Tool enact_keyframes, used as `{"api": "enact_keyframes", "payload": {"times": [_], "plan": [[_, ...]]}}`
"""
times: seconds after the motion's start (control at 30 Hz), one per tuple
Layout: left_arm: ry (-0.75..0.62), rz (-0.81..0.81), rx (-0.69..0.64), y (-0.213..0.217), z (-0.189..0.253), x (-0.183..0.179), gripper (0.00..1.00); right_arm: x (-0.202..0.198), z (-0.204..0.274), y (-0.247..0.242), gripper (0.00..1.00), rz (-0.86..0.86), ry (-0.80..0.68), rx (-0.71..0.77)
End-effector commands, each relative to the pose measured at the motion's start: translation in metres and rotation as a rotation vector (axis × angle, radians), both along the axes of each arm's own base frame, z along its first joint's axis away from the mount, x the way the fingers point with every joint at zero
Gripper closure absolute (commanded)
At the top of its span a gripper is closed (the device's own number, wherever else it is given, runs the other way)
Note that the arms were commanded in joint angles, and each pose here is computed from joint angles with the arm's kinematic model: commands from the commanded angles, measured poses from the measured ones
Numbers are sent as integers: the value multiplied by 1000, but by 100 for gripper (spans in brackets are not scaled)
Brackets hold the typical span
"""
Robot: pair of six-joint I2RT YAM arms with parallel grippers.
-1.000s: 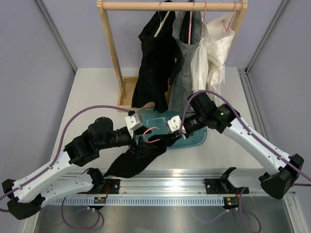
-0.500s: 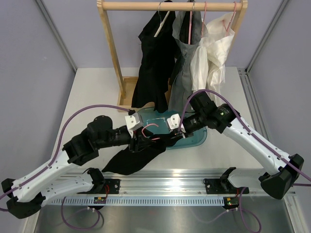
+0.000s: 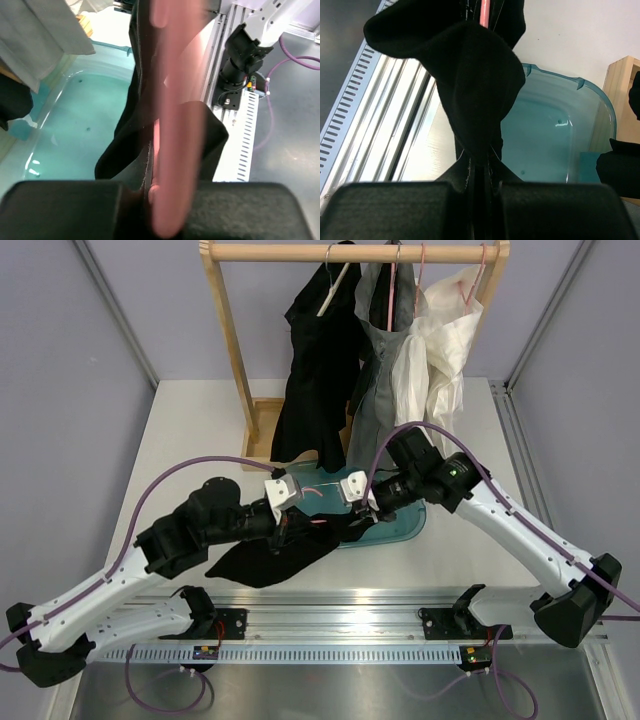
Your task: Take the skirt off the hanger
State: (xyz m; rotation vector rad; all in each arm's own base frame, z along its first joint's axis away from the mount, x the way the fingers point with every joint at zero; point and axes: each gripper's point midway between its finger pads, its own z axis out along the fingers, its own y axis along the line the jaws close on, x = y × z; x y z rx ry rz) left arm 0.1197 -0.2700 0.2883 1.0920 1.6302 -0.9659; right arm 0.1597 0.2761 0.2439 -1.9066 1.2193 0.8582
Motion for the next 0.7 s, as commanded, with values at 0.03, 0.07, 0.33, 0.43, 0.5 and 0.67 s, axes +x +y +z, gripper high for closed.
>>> {"api": "enact_keyframes", "payload": {"times": [0.03, 0.07, 0.33, 0.43, 0.5, 0.67], "plan": [[-40, 67, -21, 5, 12, 12, 100, -5, 23, 11, 100, 49, -16, 77], [-35, 75, -22, 5, 13, 12, 100, -4, 23, 11, 100, 44, -15, 76], [36, 172, -83, 16, 17, 14, 100, 13, 28, 19, 62, -81, 40, 78], [76, 197, -90, 20, 11, 12, 100, 21, 36, 18, 52, -130, 44, 80], [106, 229, -97, 23, 6, 13, 100, 28, 47, 17, 47, -184, 49, 94], [173, 311, -115, 27, 1, 20, 100, 44, 86, 15, 40, -343, 91, 175]]}}
